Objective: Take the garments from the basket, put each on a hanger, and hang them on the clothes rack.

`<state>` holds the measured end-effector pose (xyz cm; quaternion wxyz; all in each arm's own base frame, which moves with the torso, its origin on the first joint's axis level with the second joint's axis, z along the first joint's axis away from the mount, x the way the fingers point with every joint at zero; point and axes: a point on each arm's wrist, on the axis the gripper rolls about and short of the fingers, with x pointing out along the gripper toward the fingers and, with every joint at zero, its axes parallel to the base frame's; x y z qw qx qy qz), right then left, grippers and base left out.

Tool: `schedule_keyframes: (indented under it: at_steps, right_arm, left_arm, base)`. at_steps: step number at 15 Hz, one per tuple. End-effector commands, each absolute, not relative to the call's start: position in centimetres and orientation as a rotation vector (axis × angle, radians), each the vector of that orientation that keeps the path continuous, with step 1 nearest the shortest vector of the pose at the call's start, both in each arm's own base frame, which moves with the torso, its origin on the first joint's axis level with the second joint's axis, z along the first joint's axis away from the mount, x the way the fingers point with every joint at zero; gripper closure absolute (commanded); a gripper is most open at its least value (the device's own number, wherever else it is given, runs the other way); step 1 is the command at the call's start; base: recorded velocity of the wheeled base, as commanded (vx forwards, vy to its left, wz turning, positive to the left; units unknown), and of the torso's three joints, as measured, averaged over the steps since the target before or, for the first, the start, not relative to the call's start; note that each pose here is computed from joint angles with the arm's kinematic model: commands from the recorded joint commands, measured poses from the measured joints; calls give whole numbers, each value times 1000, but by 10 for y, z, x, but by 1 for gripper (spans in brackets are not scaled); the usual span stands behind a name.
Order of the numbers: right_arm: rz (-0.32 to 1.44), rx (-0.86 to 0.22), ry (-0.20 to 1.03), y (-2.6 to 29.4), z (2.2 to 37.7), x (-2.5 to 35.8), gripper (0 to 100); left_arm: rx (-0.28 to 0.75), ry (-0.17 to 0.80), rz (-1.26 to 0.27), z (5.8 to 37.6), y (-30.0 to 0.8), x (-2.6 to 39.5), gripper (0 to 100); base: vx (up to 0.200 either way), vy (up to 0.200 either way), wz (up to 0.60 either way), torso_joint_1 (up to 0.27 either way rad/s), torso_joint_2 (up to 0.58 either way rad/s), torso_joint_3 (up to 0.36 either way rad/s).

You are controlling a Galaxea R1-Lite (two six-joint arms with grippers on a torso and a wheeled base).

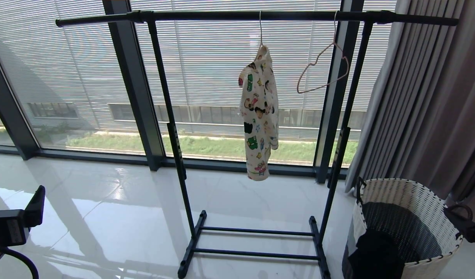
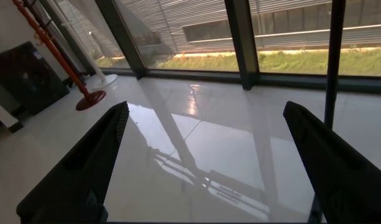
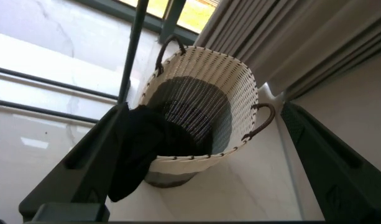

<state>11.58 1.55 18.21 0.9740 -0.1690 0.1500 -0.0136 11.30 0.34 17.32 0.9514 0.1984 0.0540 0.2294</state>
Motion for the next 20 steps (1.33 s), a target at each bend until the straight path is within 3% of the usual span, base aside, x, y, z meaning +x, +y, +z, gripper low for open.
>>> schedule_keyframes:
  at_steps: [1, 9, 15, 19, 20]
  right_arm:
    - [-26, -342, 314, 16, 180, 116, 0]
    - [-104, -337, 385, 5, 169, 120, 0]
    - [-33, -373, 622, 5, 130, 140, 0]
    - [135, -360, 791, 12, 109, 145, 0]
    - [161, -364, 888, 14, 97, 152, 0]
  left_arm:
    - [405, 117, 463, 172, 3, 114, 0]
    - [418, 127, 340, 165, 0, 116, 0]
    - [418, 178, 136, 145, -4, 115, 0]
    - [373, 166, -18, 140, -7, 114, 0]
    - [369, 168, -30, 140, -8, 115, 0]
  base:
    - [0, 0, 0, -119, 447, 320]
    - [25, 0, 0, -32, 127, 88]
    - [200, 0, 0, -1, 4, 6]
    - [0, 0, 0, 0, 0, 0]
    - [0, 0, 0, 0, 0, 0]
